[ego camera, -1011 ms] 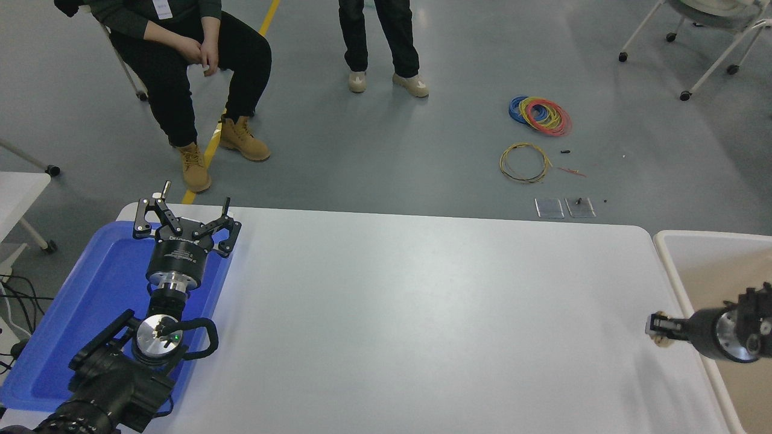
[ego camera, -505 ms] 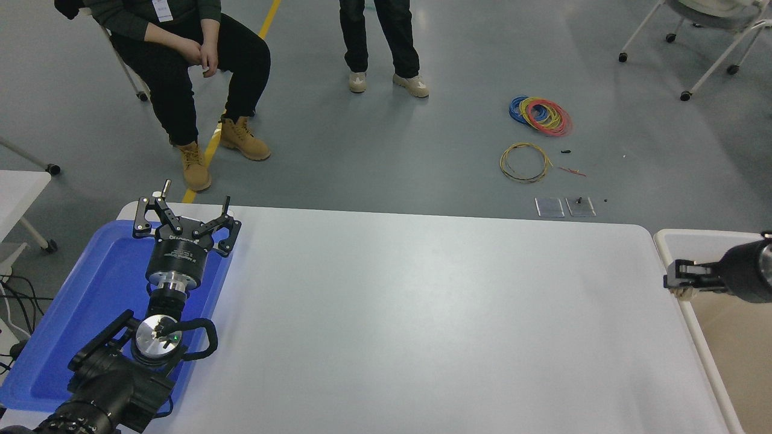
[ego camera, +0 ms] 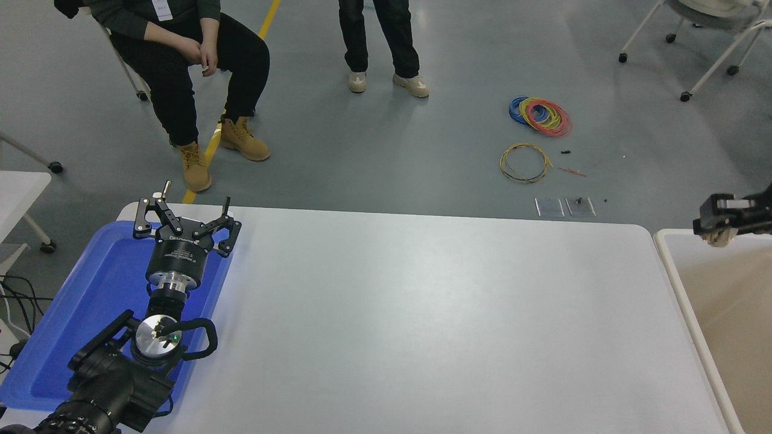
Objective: Pick up paper ball place in dustbin
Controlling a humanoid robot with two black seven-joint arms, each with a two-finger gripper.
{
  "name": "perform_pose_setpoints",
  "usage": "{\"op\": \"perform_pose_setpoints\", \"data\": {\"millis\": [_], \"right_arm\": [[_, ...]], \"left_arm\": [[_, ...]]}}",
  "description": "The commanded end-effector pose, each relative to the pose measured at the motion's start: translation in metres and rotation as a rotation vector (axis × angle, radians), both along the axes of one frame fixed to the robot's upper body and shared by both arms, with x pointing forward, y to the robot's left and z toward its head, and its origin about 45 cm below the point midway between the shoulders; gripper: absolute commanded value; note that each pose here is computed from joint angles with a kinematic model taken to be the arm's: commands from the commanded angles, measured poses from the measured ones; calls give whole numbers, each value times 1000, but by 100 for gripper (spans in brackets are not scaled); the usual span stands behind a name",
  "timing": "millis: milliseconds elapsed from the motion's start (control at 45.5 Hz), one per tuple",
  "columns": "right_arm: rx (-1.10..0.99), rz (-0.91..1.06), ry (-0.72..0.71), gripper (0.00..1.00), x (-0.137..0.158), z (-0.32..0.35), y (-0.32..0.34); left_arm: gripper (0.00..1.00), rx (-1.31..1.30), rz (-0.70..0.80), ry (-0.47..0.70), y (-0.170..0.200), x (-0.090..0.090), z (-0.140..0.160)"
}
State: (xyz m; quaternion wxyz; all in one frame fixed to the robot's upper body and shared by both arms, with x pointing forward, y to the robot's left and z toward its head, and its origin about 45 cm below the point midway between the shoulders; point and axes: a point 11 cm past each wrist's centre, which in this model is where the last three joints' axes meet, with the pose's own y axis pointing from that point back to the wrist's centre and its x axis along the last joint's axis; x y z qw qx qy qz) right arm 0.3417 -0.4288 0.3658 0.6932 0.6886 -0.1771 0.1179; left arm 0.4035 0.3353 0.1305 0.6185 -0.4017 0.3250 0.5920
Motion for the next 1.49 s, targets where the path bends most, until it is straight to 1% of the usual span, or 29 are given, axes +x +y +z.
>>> {"op": "perform_pose_setpoints", "data": {"millis": [0, 220, 330, 484, 681, 703, 813, 967, 1231, 1473], "right_arm": [[-10, 7, 2, 0, 0, 13, 1], [-14, 4, 0, 0, 0, 12, 0], [-42, -22, -20, 0, 5, 6, -14], [-159, -132, -128, 0, 24, -12, -75], [-312, -250, -213, 0, 30, -36, -150], [-334, -277, -228, 0, 28, -45, -164], [-363, -334, -265, 0, 21, -63, -189], [-361, -429, -296, 0, -4, -102, -214], [-389, -509, -362, 0, -30, -142, -231], [-365, -590, -481, 0, -35, -176, -227]], "left_arm": [[100, 0, 0, -1, 0, 0, 0], [100, 0, 0, -1, 0, 0, 0], [100, 0, 0, -1, 0, 0, 0], [100, 0, 2, 0, 0, 0, 0], [100, 0, 0, 0, 0, 0, 0], [100, 0, 0, 0, 0, 0, 0], [100, 0, 0, -1, 0, 0, 0], [100, 0, 0, 0, 0, 0, 0], [100, 0, 0, 0, 0, 0, 0], [100, 0, 0, -1, 0, 0, 0]]}}
